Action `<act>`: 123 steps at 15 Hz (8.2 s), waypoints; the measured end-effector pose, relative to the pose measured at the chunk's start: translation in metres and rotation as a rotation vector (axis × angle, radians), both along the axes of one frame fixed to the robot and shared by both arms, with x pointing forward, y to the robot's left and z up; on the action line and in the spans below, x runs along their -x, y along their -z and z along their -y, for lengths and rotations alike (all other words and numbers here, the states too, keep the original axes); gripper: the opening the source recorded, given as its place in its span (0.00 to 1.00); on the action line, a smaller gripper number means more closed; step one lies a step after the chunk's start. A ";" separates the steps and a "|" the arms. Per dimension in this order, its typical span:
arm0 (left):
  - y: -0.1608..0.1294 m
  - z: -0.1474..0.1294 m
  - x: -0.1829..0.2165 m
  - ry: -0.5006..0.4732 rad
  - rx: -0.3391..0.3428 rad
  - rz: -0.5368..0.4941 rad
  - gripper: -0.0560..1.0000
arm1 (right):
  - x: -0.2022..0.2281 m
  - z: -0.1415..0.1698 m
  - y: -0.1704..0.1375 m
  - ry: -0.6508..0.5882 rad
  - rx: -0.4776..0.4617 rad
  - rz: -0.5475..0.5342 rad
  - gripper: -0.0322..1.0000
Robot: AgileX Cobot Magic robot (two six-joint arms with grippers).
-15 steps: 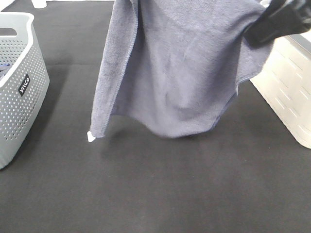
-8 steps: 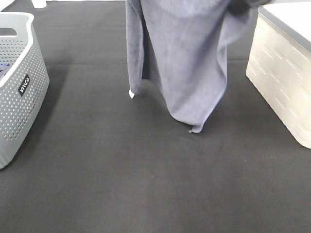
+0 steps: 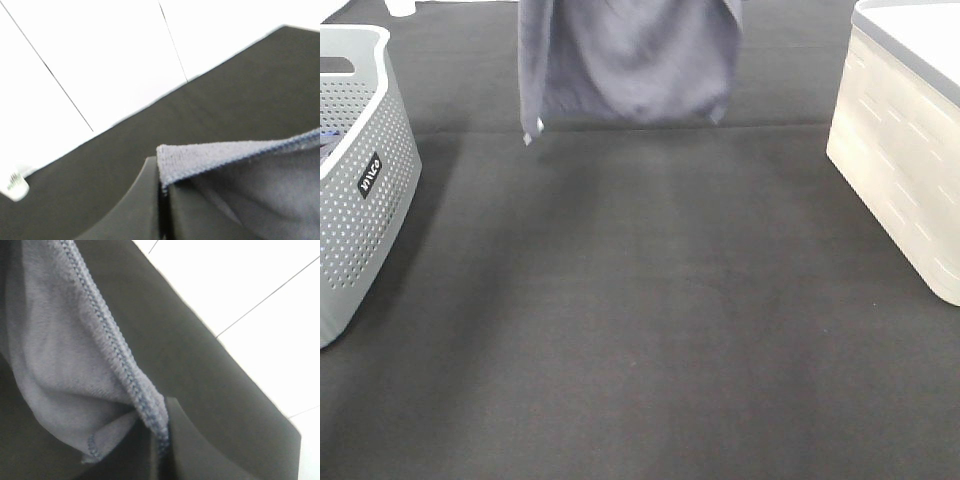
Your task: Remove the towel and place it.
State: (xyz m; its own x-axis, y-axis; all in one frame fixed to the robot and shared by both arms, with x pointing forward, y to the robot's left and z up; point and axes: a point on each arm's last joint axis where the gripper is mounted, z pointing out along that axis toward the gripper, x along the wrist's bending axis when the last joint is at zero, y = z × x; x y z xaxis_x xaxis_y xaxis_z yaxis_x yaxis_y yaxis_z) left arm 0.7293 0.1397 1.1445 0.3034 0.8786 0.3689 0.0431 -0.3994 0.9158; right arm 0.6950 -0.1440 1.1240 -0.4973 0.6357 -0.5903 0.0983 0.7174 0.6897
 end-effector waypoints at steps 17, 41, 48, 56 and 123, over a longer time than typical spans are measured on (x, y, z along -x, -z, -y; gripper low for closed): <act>0.175 0.030 0.047 0.287 -0.506 -1.123 0.05 | 0.031 0.024 0.112 0.004 0.161 -1.017 0.04; 0.240 0.006 0.163 0.352 -0.499 -1.556 0.05 | 0.124 0.030 0.213 0.179 0.049 -1.579 0.04; 0.249 0.003 0.174 0.349 -0.513 -1.599 0.05 | 0.129 0.028 0.216 0.178 0.034 -1.604 0.04; 0.251 -0.011 0.174 0.326 -0.638 -1.616 0.06 | 0.143 0.042 0.230 0.219 0.110 -1.662 0.53; 0.054 -0.040 0.208 -0.232 -0.171 -1.118 0.53 | 0.234 -0.021 0.239 0.208 -0.034 -0.914 0.67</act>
